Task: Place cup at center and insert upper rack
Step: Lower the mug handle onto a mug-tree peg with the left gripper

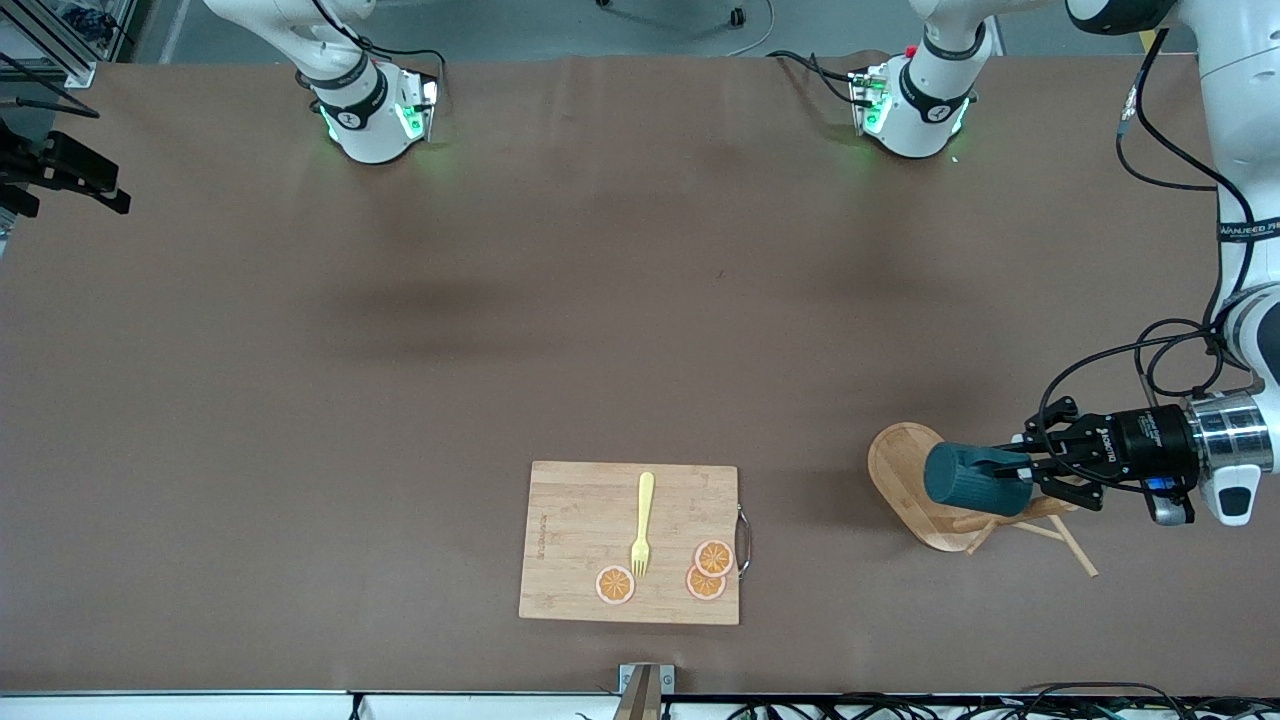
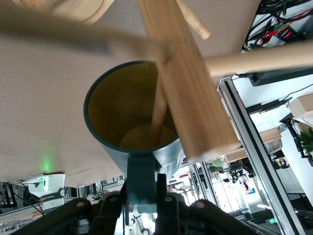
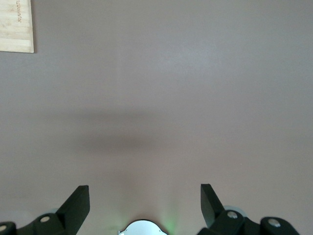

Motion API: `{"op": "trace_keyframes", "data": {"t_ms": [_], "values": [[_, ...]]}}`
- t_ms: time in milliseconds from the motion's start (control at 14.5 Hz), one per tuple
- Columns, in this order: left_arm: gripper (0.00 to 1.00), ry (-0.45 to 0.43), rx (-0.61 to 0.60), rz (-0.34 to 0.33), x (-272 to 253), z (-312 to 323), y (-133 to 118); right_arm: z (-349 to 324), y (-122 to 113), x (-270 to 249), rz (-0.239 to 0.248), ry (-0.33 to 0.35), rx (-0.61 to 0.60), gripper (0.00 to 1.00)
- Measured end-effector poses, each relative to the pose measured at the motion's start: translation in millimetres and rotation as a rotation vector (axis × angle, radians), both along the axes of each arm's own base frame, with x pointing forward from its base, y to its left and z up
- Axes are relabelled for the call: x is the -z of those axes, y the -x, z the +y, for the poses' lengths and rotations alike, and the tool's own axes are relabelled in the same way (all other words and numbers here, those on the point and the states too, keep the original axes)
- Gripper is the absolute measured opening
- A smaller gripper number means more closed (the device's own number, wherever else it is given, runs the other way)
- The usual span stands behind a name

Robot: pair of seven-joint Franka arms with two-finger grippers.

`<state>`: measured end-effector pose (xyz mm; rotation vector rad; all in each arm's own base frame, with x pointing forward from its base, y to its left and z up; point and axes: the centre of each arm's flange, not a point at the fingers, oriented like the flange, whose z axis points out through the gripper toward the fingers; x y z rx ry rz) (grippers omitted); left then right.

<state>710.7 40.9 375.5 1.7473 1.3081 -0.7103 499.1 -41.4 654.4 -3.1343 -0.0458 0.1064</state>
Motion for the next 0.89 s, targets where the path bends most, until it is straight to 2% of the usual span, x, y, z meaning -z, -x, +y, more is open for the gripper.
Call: {"op": "trace_keyframes", "data": {"t_ms": [482,619,688,894], "values": [[0.21,0.014,-0.005,-0.003,11,9,0,0,0,0,0.000,0.000,0.000,1.00],[0.24,0.017,-0.015,0.002,15,16,0,0,0,0,0.000,0.000,0.000,1.00],[0.30,0.018,-0.019,0.002,16,20,0,0,0,0,0.000,0.000,0.000,1.00],[0.59,0.019,-0.022,0.002,16,23,1,0,0,0,0.000,0.000,0.000,1.00]]}}
